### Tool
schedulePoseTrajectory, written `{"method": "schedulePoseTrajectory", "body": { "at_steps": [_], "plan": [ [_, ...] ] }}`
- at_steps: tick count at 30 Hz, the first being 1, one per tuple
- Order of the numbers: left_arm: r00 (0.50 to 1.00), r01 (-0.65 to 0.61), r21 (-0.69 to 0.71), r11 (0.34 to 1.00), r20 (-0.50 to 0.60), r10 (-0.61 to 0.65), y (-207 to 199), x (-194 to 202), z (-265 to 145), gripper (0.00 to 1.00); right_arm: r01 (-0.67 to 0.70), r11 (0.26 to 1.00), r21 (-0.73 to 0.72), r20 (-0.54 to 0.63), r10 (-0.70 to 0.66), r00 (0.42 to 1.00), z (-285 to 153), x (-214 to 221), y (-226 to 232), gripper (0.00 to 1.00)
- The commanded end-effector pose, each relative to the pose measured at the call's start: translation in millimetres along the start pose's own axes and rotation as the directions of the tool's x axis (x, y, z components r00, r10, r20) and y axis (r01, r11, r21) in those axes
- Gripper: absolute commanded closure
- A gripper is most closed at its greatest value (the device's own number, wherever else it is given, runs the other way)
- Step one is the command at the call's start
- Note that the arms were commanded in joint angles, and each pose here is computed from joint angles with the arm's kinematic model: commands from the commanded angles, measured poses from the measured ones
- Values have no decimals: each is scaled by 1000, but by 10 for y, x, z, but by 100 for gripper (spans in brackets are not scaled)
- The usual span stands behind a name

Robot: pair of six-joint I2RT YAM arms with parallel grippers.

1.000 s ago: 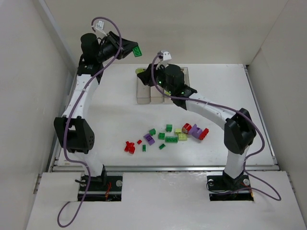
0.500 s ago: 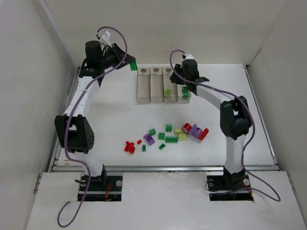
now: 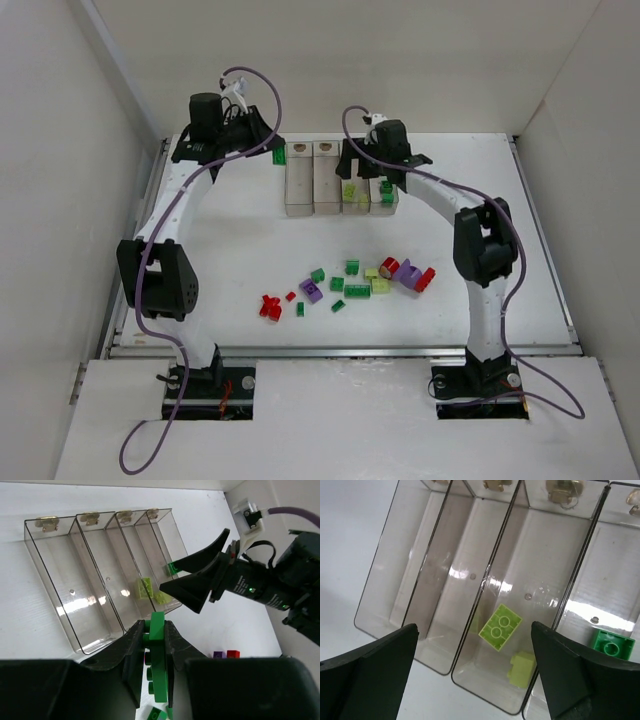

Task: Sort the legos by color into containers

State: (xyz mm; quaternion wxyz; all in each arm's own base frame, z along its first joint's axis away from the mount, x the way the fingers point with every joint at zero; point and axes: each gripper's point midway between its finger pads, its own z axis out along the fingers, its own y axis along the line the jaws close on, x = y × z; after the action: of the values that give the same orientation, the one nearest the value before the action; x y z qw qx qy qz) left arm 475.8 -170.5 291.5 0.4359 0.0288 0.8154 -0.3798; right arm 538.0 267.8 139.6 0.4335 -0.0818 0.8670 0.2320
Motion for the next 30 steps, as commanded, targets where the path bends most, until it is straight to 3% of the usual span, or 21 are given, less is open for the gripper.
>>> {"method": "schedulePoseTrajectory", "body": {
  "at_steps": [1, 4, 5, 7, 9, 13, 15, 17, 19, 30],
  "plan": [
    [992, -124, 69, 990, 27, 122, -266, -75, -141, 100, 154, 985, -83, 84, -147, 986, -349, -418, 287, 0],
    [981, -193, 130, 973, 17, 192, -399, -13, -116, 100, 331, 920, -211, 162, -301, 940, -746, -549, 631, 0],
    [976, -220, 151, 964, 31, 218, -439, -39, -117, 100, 399, 845, -356, 187, -353, 916, -897, -451, 982, 0],
    [966, -260, 200, 945, 38, 257, -539, -21, -113, 100, 518, 713, -472, 281, -436, 855, -1212, -441, 1361, 0],
    [960, -277, 297, 914, 39, 279, -679, 17, -123, 100, 538, 559, -631, 332, -432, 838, -1464, -295, 1755, 0],
    [957, -276, 456, 846, 46, 287, -971, 91, -195, 100, 466, 431, -773, 316, -376, 871, -1583, -290, 2106, 0],
    [953, -283, 504, 816, 54, 297, -1107, 120, -241, 100, 376, 424, -824, 238, -343, 909, -1468, -214, 2131, 0],
    [949, -299, 506, 809, 71, 306, -1122, 92, -242, 100, 362, 355, -862, 242, -338, 909, -1546, -233, 2256, 0],
    [946, -307, 521, 796, 75, 316, -1176, 109, -242, 100, 360, 347, -866, 243, -337, 910, -1529, -222, 2302, 0],
    [966, -240, 605, 759, 72, 248, -1392, 109, -407, 100, 282, 431, -857, 198, -230, 953, -1346, -433, 2182, 0]
  ]
}}
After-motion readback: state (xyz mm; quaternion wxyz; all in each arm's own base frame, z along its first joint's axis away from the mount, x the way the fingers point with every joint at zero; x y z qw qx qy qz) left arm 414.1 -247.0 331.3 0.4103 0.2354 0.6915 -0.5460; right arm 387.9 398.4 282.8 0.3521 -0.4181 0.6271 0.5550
